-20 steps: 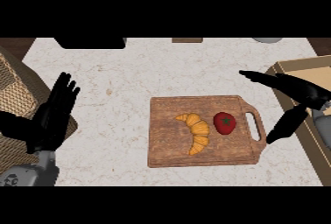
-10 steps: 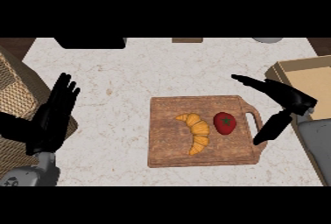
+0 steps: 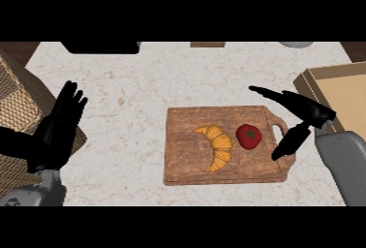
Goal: Pick the tomato from the cutting board and place it in the cardboard box
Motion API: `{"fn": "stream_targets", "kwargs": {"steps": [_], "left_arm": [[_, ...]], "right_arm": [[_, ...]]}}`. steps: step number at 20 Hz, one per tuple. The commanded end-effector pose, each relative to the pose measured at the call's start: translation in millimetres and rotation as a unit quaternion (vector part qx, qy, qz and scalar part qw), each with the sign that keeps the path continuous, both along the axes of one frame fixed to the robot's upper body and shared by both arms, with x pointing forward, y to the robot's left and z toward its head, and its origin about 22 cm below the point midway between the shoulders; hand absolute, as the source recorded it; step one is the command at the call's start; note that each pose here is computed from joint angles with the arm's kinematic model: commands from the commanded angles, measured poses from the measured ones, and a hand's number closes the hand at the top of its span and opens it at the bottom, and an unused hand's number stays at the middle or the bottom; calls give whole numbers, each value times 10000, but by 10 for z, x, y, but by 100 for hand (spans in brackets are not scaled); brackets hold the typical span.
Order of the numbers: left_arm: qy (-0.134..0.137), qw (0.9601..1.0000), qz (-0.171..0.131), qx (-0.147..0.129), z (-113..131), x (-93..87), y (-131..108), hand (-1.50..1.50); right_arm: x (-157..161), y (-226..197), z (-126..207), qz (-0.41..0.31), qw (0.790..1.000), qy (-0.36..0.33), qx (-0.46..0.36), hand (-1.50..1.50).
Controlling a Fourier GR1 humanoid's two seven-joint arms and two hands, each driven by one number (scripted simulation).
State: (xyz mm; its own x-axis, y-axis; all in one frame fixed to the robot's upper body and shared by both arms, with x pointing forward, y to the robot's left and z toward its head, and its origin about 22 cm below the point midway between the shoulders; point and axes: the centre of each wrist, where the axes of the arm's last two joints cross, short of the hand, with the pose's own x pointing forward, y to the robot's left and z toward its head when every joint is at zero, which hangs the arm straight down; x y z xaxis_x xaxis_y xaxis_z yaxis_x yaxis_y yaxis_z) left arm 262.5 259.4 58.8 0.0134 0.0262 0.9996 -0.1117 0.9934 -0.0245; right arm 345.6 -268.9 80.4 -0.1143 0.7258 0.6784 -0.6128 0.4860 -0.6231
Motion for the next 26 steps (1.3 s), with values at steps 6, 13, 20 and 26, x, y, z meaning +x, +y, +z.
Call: {"fn": "stream_targets", "kwargs": {"steps": [6, 13, 20, 26], "left_arm": [[45, 9999, 57, -109, -118, 90, 51, 0], [75, 9999, 75, -94, -75, 42, 127, 0], [70, 10000, -38, 22, 69, 115, 147, 0], [34, 10000, -87, 9, 57, -21, 100, 0]], "right_arm": [[26, 119, 12, -8, 9997, -89, -217, -150], [-136, 332, -322, 97, 9997, 107, -181, -150], [-1, 222, -325, 54, 9995, 194, -259, -150], [-48, 251, -664, 81, 9994, 142, -304, -150]]}}
